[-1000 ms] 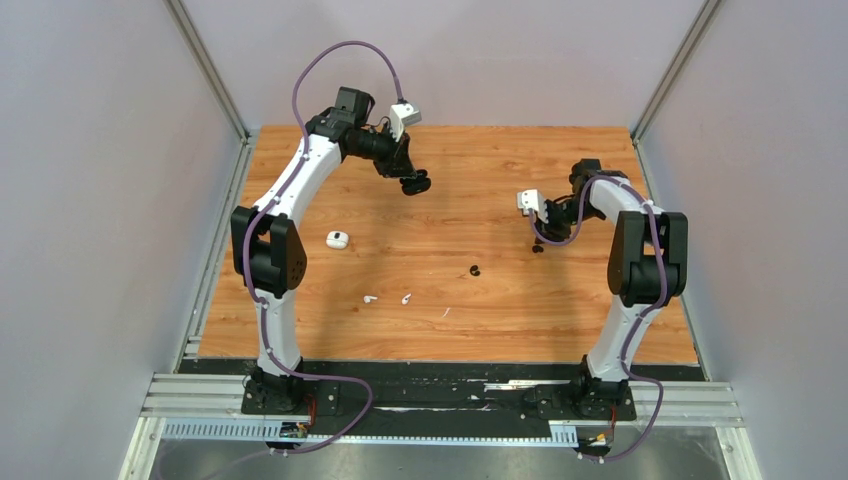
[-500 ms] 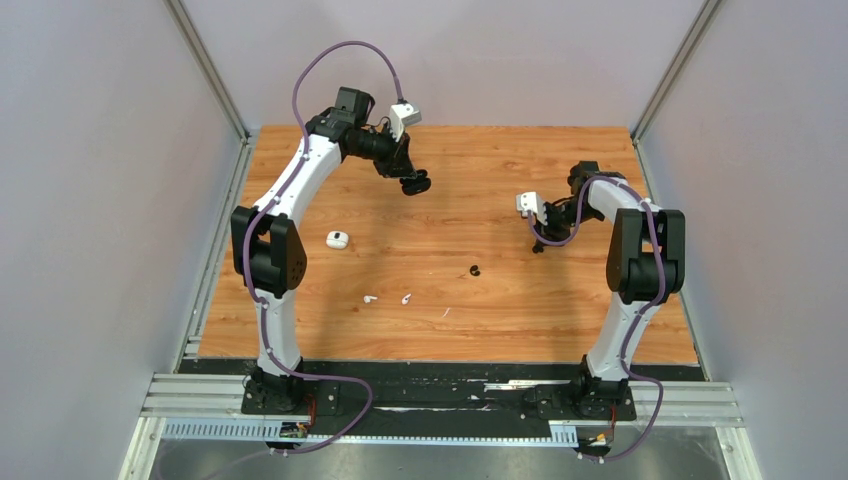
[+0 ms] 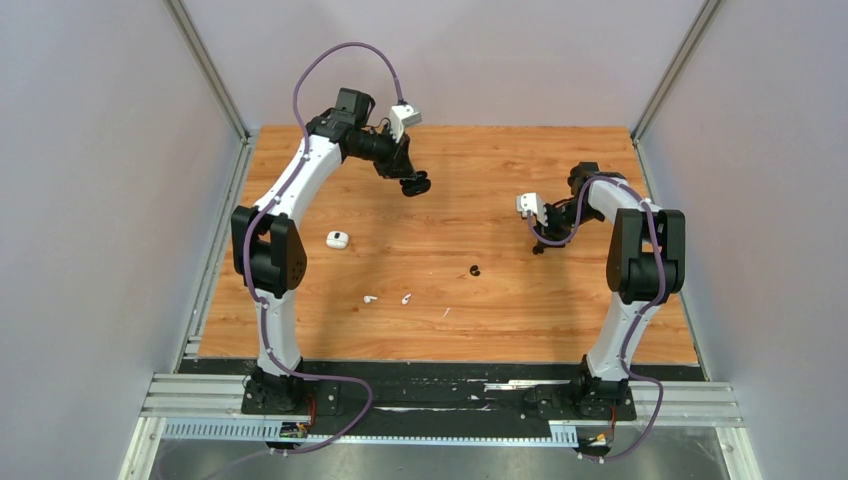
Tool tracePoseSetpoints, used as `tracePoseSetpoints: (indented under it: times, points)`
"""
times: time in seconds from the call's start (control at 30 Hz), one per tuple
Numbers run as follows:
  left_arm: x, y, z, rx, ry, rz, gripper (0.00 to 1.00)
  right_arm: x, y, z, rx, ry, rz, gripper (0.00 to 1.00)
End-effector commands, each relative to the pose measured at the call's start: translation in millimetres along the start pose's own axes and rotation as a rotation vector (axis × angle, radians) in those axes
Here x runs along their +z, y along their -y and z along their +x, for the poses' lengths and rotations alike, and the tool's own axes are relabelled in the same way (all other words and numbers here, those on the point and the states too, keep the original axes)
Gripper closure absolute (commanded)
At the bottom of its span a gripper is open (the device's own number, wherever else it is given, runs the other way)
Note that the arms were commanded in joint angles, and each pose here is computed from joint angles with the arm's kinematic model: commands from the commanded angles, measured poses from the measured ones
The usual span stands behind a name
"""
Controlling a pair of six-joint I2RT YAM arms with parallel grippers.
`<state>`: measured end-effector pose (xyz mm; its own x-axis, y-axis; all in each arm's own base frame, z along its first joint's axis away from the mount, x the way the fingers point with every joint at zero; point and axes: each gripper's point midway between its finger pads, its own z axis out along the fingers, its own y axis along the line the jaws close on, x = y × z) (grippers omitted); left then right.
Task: Insert the wireless bluetooth earbuds into the charging case
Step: Pick up the earbud from the center of the board.
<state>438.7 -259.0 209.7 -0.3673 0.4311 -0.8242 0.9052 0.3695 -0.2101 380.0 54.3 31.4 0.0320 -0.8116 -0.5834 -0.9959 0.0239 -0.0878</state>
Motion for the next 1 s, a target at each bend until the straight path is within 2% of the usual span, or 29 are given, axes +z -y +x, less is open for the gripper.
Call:
tracePoseSetpoints:
  times: [0.0, 0.27, 0.47, 0.67, 0.83, 0.97]
  points:
    - [-11.7, 12.4, -17.5, 0.02, 0.045, 0.013, 1.0, 0.5, -16.8, -1.7, 0.066, -0.006, -0.067, 0.66]
    - [-10.7, 12.1, -17.2, 0.018, 0.045, 0.016, 1.0, -0.4, -20.1, -2.5, 0.093, -0.007, -0.087, 0.69]
    - [-10.1, 11.9, -17.0, 0.015, 0.046, 0.017, 1.0, -0.8, -19.9, -4.1, 0.115, -0.002, -0.1, 0.86]
    - [-10.3, 12.0, -17.7, 0.017, 0.047, 0.017, 1.0, -6.8, -14.0, -11.5, 0.127, 0.01, -0.086, 1.0]
    - [-9.0, 12.2, -18.6, 0.007, 0.053, 0.024, 1.0, -31.7, 2.6, -50.3, 0.071, 0.096, -0.015, 1.0]
    - [-1.9, 14.2, -19.0, -0.01, 0.059, 0.045, 1.0, -49.6, 13.5, -110.7, -0.069, 0.179, 0.037, 1.0]
